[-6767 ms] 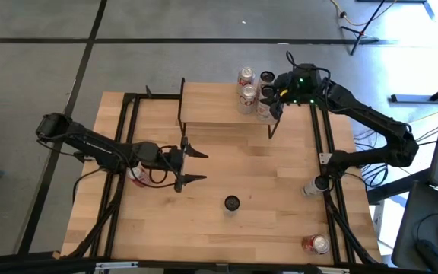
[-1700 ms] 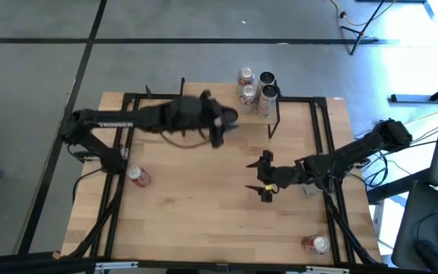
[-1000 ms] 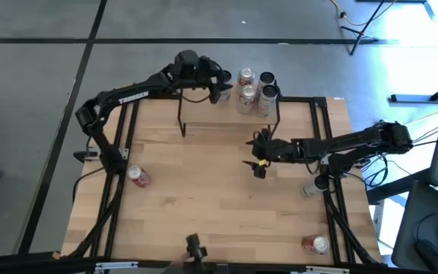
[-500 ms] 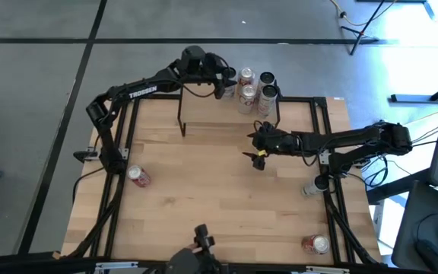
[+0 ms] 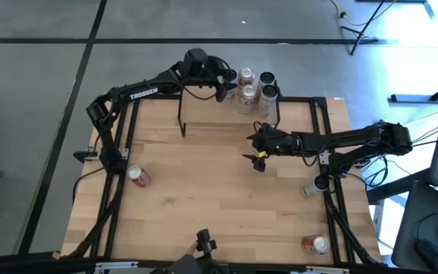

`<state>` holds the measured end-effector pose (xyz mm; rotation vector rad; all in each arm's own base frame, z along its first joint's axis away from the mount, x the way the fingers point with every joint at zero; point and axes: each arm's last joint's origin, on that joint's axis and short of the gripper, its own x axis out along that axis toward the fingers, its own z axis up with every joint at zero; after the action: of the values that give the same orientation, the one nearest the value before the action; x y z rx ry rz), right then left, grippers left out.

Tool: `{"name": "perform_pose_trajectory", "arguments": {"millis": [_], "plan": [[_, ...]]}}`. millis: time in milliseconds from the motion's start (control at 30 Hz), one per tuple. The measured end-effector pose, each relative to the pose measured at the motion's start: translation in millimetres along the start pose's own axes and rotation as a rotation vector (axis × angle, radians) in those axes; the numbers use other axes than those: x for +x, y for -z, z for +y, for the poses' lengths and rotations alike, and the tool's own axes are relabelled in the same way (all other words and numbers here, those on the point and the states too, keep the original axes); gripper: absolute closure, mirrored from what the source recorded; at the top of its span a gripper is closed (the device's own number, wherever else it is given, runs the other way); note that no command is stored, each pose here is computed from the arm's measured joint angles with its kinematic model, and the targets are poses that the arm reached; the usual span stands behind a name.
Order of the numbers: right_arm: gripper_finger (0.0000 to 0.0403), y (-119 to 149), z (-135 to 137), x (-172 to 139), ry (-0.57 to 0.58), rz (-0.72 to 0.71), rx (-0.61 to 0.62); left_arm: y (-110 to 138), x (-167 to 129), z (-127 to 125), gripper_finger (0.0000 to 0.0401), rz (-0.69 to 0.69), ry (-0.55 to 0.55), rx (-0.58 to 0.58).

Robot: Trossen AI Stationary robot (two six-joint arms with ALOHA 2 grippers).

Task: Place canned beverage on shelf
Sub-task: Put the left white-blue soda can on the shelf, then put the white-blue soda can on the shelf aligned with the other white-blue soda can

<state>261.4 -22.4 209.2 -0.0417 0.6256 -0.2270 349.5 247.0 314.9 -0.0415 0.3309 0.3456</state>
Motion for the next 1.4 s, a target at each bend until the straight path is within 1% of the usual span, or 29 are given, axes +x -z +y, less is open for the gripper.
{"name": "perform_pose_trajectory", "arguments": {"millis": [133, 267, 400, 500, 600, 667, 767, 867, 967, 1067, 1167, 1233, 1300, 1400], "plan": [[0.0063, -0.1, 0.1, 0.0, 0.0, -0.002, 0.0, -3.7, -1.3, -4.8, 0.0126, 0.007, -0.032, 0.004], [0.0063, -0.4, 0.1, 0.0, 0.0, -0.004, 0.0, -13.9, -4.9, -6.8, 0.0122, 0.029, -0.034, 0.002], [0.0063, -0.2, 0.2, 0.0, -0.003, -0.003, 0.0, -25.4, -8.6, -10.2, 0.011, 0.029, -0.071, 0.014], [0.0063, -0.4, 0.2, 0.0, -0.003, -0.005, 0.001, -37.3, -14.8, -12.3, 0.01, 0.033, -0.101, 0.043], [0.0063, -0.5, 0.2, 0.0, -0.003, -0.006, 0.001, -58.2, -27.2, -16.8, 0.0095, 0.018, -0.103, 0.072], [0.0063, -0.5, 0.2, 0.0, -0.003, -0.006, 0.001, -72.1, -37.0, -22.1, 0.0094, 0.004, -0.089, 0.077], [0.0063, -0.5, 0.2, 0.0, -0.003, -0.006, 0.001, -87.8, -56.0, -35.2, 0.0093, 0.01, -0.024, 0.093], [0.0063, -0.5, 0.4, 0.0, -0.008, -0.007, 0.001, -96.5, -77.7, -53.2, 0.0093, 0.023, 0.026, 0.141], [0.0063, -0.6, 0.6, 0.0, -0.015, -0.007, 0.0, -100.1, -97.5, -71.7, 0.0093, 0.016, 0.066, 0.159], [0.0063, -1.4, 1.0, -0.1, -0.019, -0.016, -0.018, -89.1, -112.5, -91.2, 0.0093, 0.03, 0.135, 0.168], [0.0063, -6.0, 6.3, -1.9, -0.057, -0.027, -0.026, -65.5, -124.0, -109.3, 0.0093, 0.024, 0.228, 0.13], [0.0063, -11.5, 13.3, -4.8, -0.075, -0.033, -0.041, -43.8, -129.5, -119.6, 0.0093, 0.005, 0.294, 0.096], [0.0063, -16.1, 22.6, -9.1, -0.085, -0.016, -0.054, -18.5, -134.4, -129.5, 0.0093, -0.01, 0.322, 0.061], [0.0063, -23.3, 37.5, -19.6, -0.079, 0.055, -0.071, 18.1, -144.0, -146.9, 0.0093, -0.064, 0.356, 0.02]]}}
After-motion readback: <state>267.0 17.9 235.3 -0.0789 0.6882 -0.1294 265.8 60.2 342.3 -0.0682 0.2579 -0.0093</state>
